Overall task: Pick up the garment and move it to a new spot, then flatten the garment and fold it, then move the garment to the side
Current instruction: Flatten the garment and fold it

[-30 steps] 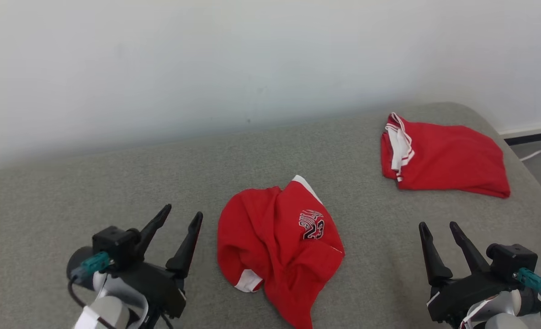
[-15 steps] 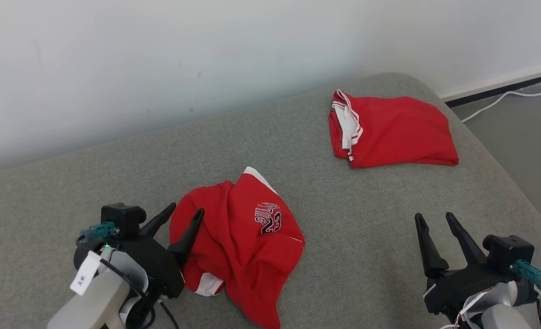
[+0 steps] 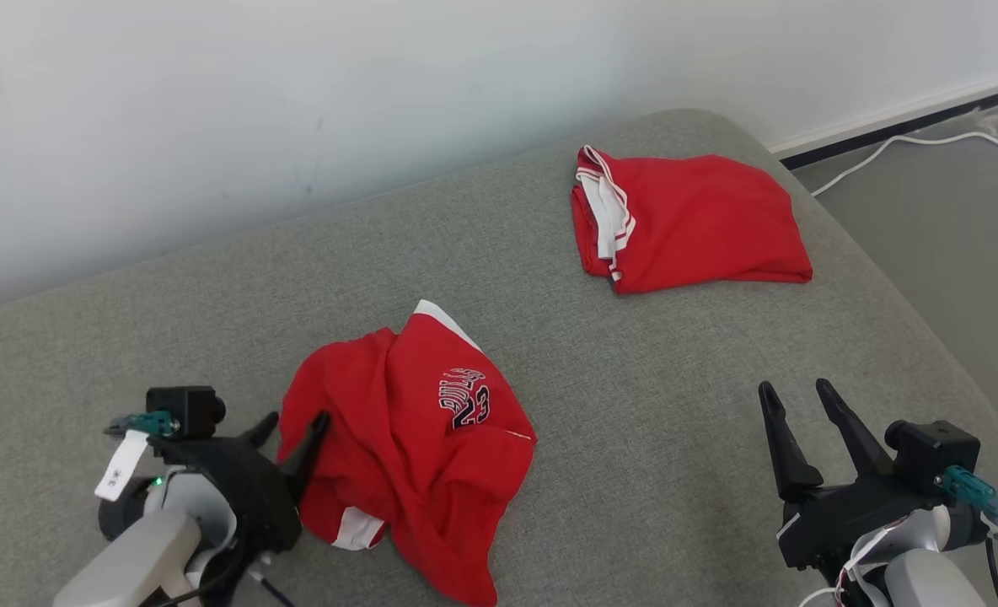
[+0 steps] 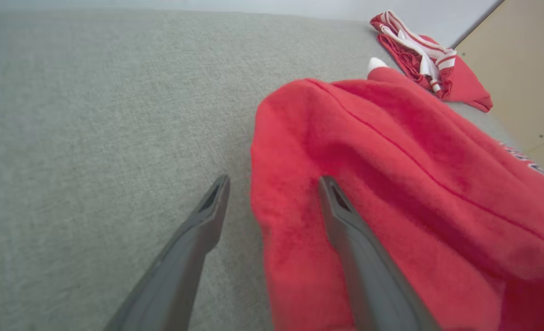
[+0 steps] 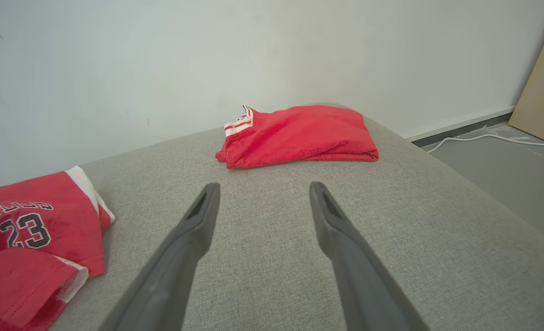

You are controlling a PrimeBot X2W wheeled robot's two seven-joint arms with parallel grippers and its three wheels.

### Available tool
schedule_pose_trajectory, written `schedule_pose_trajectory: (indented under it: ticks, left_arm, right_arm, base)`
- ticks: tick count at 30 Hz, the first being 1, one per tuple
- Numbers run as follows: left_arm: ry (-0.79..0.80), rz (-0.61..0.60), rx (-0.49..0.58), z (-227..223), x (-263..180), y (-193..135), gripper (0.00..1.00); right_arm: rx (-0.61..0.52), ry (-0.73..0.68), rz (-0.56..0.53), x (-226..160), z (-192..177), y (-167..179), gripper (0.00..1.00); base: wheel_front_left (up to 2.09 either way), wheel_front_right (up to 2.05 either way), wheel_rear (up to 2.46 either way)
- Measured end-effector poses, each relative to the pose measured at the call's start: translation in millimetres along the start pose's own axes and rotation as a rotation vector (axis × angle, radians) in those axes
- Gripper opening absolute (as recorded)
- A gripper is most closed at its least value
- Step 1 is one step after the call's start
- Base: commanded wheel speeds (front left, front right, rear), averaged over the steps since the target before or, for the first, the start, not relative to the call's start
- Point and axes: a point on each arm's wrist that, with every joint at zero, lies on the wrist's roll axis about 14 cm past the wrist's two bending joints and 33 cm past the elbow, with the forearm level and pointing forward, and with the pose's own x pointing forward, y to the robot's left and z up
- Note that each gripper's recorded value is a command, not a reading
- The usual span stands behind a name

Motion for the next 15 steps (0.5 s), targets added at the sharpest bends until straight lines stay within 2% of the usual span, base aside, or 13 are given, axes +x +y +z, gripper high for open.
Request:
schedule_pose_trajectory:
  ticks: [3,4,5,6,7,15]
  left_arm:
    - [0.043,-0.005,-0.003,-11,0,-1,1.0]
    - [0.033,-0.01,-0.012,-9,0,-3,0.96]
    - [0.013,-0.014,-0.008,-6,0,-4,0.45]
    - [-0.008,-0.016,-0.006,-2,0,-4,0.25]
    - [-0.02,-0.015,-0.009,0,-1,-4,0.0]
    - [-0.164,0.07,0.003,34,-21,23,0.0]
  right_arm:
    - [-0.003,0.006,0.001,1,0,0,1.0]
    - [-0.004,0.004,0.002,1,1,0,1.0]
    - [-0.004,0.001,0.004,2,1,1,1.0]
    - [-0.005,0.001,0.006,2,2,1,1.0]
    - [-0.006,-0.002,0.006,3,2,1,1.0]
    - [-0.003,0.014,0.061,9,-5,20,1.0]
  base:
    - [0.0,0.0,0.0]
    - [0.0,0.0,0.0]
    - [0.0,0.0,0.0]
    - [0.0,0.0,0.0]
    - [0.0,0.0,0.0]
    - [0.0,0.0,0.0]
